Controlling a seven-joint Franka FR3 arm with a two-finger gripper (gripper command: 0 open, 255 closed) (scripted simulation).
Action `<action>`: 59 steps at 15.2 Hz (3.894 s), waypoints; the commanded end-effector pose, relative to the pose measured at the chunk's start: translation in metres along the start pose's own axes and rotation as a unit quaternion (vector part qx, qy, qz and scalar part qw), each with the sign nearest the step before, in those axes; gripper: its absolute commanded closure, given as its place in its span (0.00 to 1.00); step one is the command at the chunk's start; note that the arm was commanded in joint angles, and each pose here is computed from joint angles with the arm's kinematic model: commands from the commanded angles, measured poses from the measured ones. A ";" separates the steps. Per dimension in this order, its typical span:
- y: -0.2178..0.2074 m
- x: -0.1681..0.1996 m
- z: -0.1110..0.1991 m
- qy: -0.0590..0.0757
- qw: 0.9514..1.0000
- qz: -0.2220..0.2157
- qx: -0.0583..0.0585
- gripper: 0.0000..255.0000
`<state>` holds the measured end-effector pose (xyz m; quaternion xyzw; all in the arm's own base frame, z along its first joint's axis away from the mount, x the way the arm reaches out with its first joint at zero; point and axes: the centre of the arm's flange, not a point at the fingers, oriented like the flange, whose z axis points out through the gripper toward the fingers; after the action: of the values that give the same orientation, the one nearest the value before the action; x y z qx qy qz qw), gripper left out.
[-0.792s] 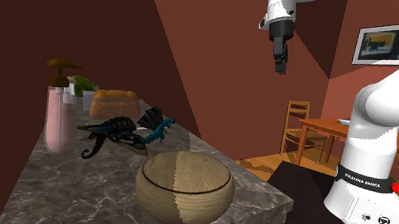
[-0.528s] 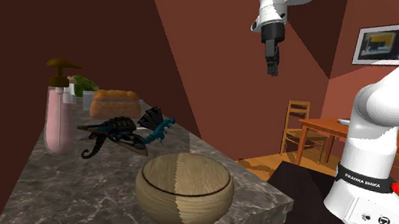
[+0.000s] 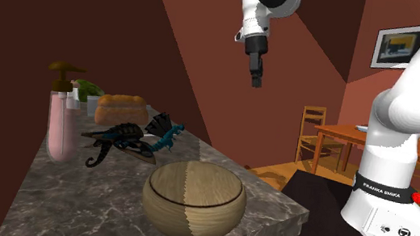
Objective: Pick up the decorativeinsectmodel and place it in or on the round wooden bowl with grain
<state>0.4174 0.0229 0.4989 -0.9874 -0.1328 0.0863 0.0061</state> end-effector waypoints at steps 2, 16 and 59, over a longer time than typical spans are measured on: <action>-0.004 0.043 0.008 0.000 1.000 -0.027 -0.004 0.00; -0.045 0.220 0.045 0.001 0.988 -0.150 -0.020 0.00; -0.084 0.299 0.053 0.001 0.976 -0.215 -0.029 1.00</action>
<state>0.6686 0.1805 0.3937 -0.9356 -0.3442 0.0785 -0.0035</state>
